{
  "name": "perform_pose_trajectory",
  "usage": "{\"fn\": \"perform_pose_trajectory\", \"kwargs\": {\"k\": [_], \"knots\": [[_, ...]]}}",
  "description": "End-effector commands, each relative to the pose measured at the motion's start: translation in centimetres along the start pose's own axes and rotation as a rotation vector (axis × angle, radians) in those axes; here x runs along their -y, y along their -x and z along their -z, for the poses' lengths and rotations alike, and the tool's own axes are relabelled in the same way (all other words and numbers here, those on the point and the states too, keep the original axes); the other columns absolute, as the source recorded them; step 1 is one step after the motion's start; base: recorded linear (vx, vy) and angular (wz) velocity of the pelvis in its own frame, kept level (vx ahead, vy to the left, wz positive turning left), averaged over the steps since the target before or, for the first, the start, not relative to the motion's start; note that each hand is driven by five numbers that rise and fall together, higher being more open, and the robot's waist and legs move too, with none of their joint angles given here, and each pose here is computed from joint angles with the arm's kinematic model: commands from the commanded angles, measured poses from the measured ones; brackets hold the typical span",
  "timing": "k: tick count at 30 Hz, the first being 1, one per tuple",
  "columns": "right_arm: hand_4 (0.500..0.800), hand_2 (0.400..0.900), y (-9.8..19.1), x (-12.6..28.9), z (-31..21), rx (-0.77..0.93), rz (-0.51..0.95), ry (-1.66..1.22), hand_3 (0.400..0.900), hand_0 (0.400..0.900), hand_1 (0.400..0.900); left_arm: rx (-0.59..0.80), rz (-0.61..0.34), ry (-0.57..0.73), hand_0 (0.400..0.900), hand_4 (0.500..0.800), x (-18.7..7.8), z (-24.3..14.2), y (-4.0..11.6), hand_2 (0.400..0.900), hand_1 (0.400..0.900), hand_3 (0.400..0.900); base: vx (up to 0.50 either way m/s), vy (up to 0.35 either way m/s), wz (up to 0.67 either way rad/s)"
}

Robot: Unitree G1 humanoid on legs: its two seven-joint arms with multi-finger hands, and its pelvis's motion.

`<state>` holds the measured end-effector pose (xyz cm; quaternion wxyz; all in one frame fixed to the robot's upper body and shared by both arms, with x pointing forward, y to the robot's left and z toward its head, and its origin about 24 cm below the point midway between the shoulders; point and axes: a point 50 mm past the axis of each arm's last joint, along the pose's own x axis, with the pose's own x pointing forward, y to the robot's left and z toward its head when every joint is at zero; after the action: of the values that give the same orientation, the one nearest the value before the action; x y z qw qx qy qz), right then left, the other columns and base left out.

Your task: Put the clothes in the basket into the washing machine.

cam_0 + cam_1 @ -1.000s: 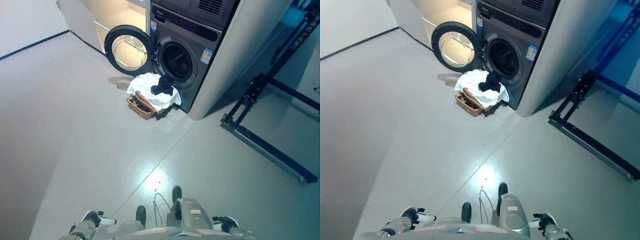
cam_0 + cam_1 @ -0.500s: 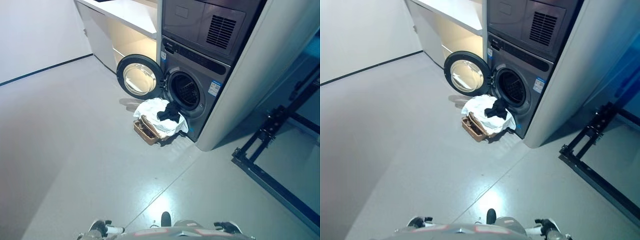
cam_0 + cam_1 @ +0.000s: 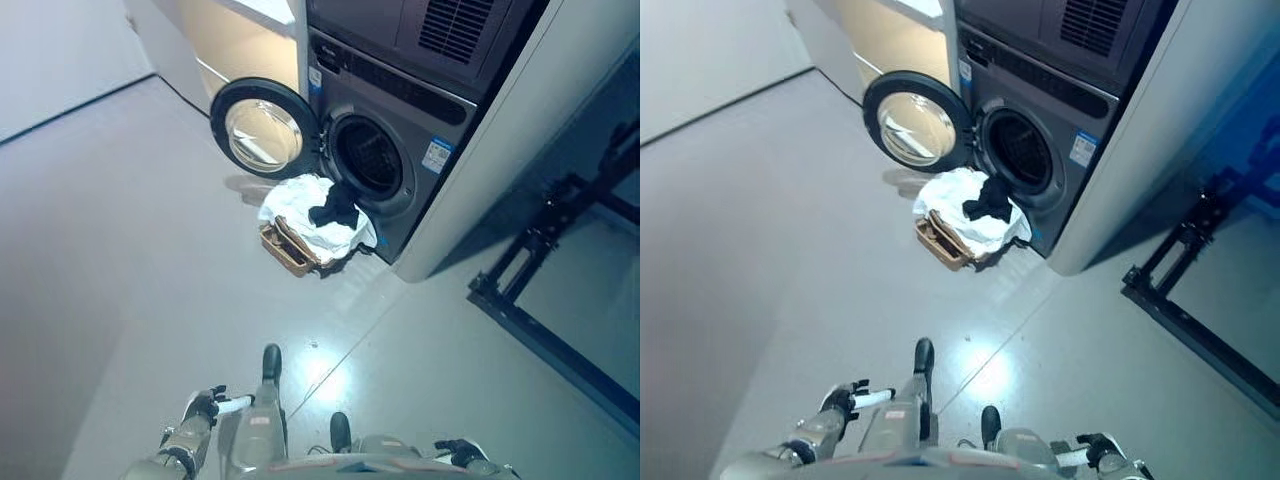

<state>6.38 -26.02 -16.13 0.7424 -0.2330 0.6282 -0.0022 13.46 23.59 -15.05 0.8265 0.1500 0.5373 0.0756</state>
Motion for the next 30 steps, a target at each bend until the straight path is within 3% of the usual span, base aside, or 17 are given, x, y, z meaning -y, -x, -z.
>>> {"fn": "perform_pose_trajectory", "kwargs": {"k": [1, 17, 23, 30], "knots": [[0.8, 0.9, 0.1, 1.1, 0.7, 0.015, 0.031, 0.033, 0.9, 0.9, 0.9, -0.139, -0.033, -0.087, 0.9, 0.8, -1.0, 5.4, 0.9, 0.9, 0.9, 0.9, 0.313, 0.112, -0.4], [0.8, 0.9, 0.1, 1.2, -0.3, 0.052, 0.032, 0.045, 0.9, 0.9, 0.9, -0.091, -0.091, -0.011, 0.9, 0.8, -2.9, 3.2, 0.3, 0.9, 0.9, 0.9, 0.317, 0.169, -0.01], [0.8, 0.9, 0.1, 1.3, 0.7, 0.006, 0.046, 0.047, 0.9, 0.9, 0.9, -0.063, -0.08, -0.018, 0.9, 0.8, -2.6, 2.8, 0.3, 0.9, 0.9, 0.9, 0.433, -0.087, 0.48], [0.8, 0.9, 0.0, 0.9, -2.3, 0.111, 0.049, 0.139, 0.9, 0.9, 0.9, -0.067, -0.052, 0.009, 0.9, 0.8, -1.1, 3.6, 0.5, 0.9, 0.9, 0.9, 0.423, -0.175, 0.44]]}}
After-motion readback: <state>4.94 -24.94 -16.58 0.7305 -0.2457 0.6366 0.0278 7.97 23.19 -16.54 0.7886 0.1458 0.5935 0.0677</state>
